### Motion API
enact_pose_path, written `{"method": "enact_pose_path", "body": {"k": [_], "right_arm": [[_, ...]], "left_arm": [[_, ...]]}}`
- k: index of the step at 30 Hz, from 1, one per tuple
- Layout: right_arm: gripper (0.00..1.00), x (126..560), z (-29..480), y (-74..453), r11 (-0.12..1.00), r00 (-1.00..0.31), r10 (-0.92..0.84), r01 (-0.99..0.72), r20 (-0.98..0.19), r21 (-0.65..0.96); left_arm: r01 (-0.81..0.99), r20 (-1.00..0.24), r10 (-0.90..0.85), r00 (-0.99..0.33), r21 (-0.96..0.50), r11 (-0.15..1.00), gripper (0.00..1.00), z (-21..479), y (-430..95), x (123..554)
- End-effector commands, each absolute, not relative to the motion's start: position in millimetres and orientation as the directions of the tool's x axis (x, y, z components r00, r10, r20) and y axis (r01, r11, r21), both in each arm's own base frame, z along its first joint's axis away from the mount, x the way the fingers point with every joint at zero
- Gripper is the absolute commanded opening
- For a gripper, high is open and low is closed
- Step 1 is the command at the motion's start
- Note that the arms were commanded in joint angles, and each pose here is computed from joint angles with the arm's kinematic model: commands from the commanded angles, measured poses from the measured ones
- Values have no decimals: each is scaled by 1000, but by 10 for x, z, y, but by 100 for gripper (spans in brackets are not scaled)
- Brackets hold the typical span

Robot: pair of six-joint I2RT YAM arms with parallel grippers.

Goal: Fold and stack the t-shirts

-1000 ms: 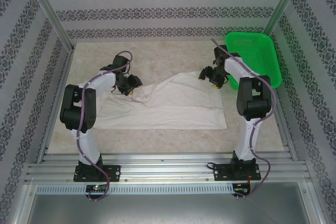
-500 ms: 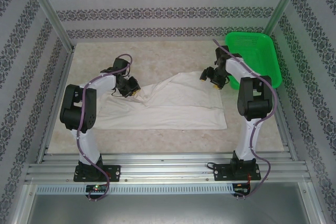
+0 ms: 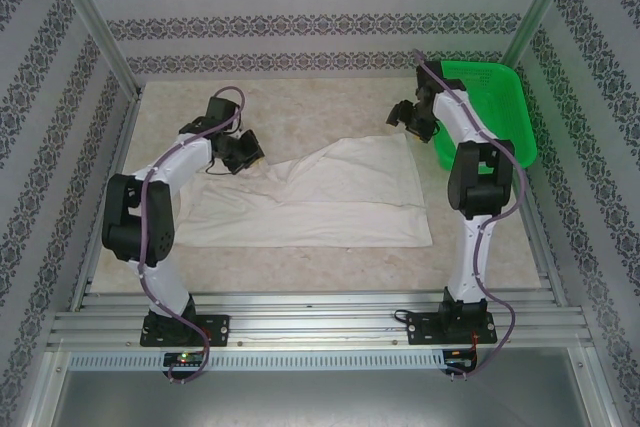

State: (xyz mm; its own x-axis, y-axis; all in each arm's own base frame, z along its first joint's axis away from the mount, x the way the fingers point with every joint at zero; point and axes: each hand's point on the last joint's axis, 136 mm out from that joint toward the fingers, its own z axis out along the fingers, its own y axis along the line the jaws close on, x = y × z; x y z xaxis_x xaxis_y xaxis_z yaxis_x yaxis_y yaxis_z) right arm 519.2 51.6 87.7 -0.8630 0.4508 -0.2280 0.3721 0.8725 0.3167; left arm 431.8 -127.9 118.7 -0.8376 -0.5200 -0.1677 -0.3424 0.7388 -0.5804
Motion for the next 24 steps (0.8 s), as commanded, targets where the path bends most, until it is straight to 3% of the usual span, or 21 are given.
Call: {"method": "enact_pose_path", "body": {"k": [1,19,24], "right_arm": [[72,5169,772,463,894,-879,430,382,-209,232],[70,5357,610,425,934,-905,358,352,-231,70],[70,5318,596,434,934,-907,355,350,-224,63]], "left_arm": [[-306,-204,-508,-837,-596,742,4,1456,-1239,4350],[-199,-338,-413,-846,-517,832,4,1724,-1119,4528],[-105,-331,-330,-884,-549,829,4,1745,-1407,4587]]}}
